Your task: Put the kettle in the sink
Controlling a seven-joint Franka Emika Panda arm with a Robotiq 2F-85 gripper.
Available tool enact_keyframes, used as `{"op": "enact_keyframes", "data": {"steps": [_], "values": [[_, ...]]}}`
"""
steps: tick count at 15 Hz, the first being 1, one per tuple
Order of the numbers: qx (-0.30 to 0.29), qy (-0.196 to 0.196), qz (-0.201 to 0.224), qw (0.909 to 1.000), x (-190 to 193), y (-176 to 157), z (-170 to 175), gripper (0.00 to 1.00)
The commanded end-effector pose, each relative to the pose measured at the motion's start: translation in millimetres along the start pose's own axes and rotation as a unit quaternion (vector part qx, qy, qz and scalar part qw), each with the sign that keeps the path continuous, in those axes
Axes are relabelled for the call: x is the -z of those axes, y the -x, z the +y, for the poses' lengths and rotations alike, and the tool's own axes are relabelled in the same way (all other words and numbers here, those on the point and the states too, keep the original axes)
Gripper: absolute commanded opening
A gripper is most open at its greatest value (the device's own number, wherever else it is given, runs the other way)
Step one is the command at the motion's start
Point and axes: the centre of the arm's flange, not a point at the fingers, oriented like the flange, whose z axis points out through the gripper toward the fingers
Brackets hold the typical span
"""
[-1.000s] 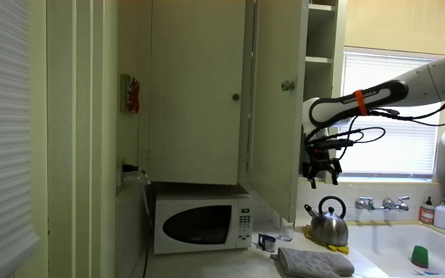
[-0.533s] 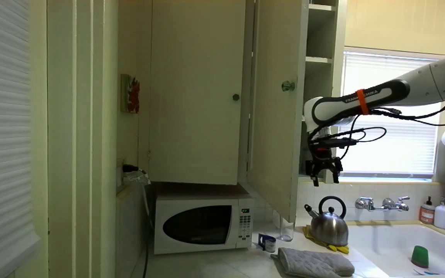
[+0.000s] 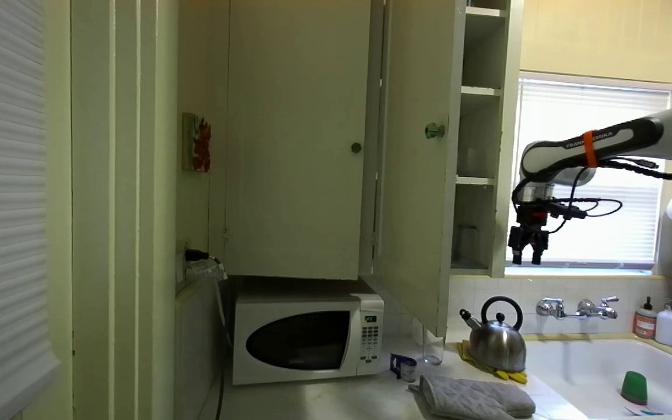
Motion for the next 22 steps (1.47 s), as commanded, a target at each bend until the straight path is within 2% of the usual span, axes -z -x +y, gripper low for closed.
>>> {"op": "enact_keyframes", "data": {"steps": [1, 3, 4, 5, 7, 10, 12, 13, 15, 16, 18, 20, 22], "values": [[0.077, -0.055, 0.017, 0.9953, -48.2, -4.7, 84.0, 1.0], [0.111, -0.081, 0.023, 0.9902, -69.5, -11.3, 119.8, 1.0], [0.123, -0.098, 0.01, 0.9876, -80.3, -21.7, 137.7, 1.0], [0.086, -0.063, 0.021, 0.9941, -59.3, 5.0, 104.2, 1.0], [0.101, -0.081, 0.013, 0.9915, -77.7, 1.4, 123.9, 1.0], [0.111, -0.082, 0.011, 0.9904, -80.3, -7.3, 121.8, 1.0], [0.101, -0.054, 0.032, 0.9929, -90.2, -18.3, 137.1, 1.0], [0.111, -0.053, 0.062, 0.9905, -89.4, -27.4, 151.6, 1.0], [0.157, -0.039, 0.118, 0.9796, -93.4, -43.7, 177.2, 1.0], [0.177, -0.049, 0.139, 0.9731, -99.9, -50.2, 187.9, 1.0], [0.221, -0.054, 0.157, 0.961, -114.8, -57.2, 202.3, 1.0], [0.26, -0.073, 0.17, 0.9478, -127.5, -65.5, 202.1, 1.0], [0.263, -0.083, 0.179, 0.9443, -139.2, -78.8, 203.8, 1.0]]}}
